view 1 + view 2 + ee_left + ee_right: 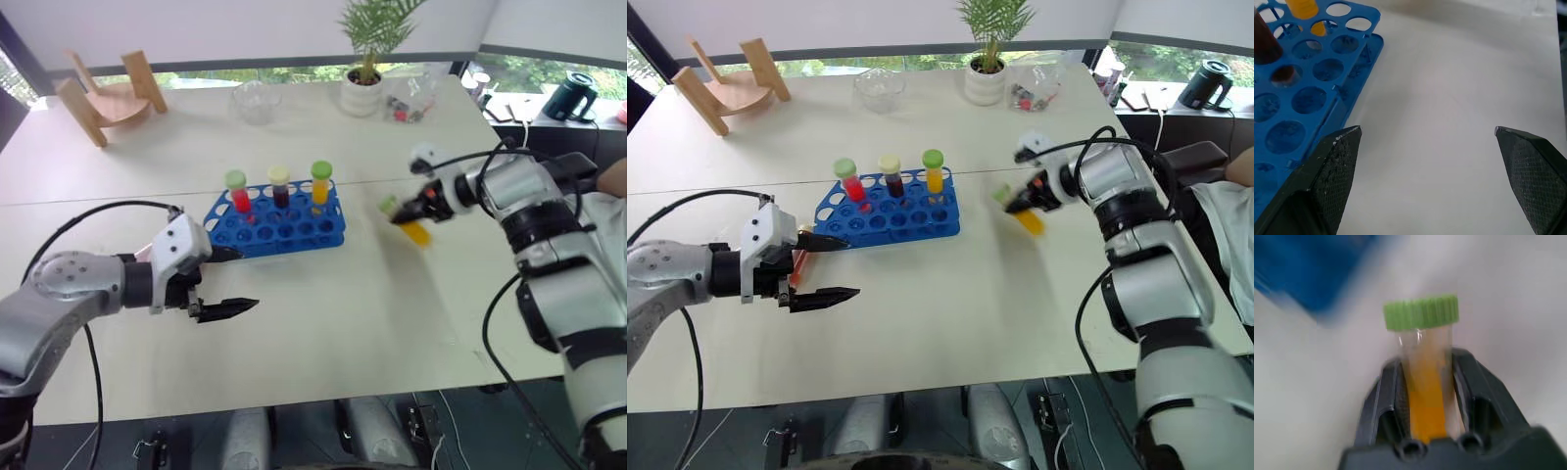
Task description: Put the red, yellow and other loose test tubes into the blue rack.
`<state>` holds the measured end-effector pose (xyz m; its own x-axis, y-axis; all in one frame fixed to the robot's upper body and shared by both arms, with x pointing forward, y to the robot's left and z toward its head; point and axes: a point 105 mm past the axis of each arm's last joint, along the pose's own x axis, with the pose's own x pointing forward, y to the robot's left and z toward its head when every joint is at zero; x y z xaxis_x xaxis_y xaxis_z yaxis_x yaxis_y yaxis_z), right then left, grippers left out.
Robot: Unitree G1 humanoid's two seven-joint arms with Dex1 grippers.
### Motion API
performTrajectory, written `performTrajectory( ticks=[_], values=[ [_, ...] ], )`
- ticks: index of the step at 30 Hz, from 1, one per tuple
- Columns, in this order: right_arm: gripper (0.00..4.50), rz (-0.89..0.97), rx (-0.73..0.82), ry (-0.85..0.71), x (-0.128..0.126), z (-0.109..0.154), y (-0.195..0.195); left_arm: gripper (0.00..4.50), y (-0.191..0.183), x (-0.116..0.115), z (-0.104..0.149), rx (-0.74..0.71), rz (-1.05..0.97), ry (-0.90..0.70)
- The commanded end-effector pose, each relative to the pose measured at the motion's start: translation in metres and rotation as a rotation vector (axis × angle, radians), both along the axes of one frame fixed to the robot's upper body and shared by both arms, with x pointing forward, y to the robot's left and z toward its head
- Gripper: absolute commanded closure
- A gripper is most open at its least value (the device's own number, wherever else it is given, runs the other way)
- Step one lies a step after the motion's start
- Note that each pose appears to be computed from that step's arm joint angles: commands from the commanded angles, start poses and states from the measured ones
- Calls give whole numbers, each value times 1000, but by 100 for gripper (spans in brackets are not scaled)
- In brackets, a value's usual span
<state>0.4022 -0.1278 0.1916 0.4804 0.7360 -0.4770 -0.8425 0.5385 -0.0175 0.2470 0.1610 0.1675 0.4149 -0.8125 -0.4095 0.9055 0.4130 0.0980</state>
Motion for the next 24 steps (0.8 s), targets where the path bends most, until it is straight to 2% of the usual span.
performTrajectory(
  ticks=[1, 4, 7, 10, 16, 24],
  values=[
    [368, 33, 367, -291, -32, 71, 39, 0, 14, -3, 3, 34, 25, 3],
    [368, 16, 492, -426, -61, 74, 59, 0, 23, 2, 5, 75, 28, 14],
    [368, -47, 561, -493, -71, 66, 74, 0, 32, 13, 10, 112, 32, 3],
    [368, -120, 537, -542, -63, 46, 73, 0, 29, 20, 14, 123, 8, 0],
    [368, -124, 478, -547, -59, 11, 66, 0, 33, 27, 18, 161, -20, -1],
    [368, -167, 469, -540, -45, -5, 61, 0, 34, 29, 19, 182, -38, 8]
  ],
)
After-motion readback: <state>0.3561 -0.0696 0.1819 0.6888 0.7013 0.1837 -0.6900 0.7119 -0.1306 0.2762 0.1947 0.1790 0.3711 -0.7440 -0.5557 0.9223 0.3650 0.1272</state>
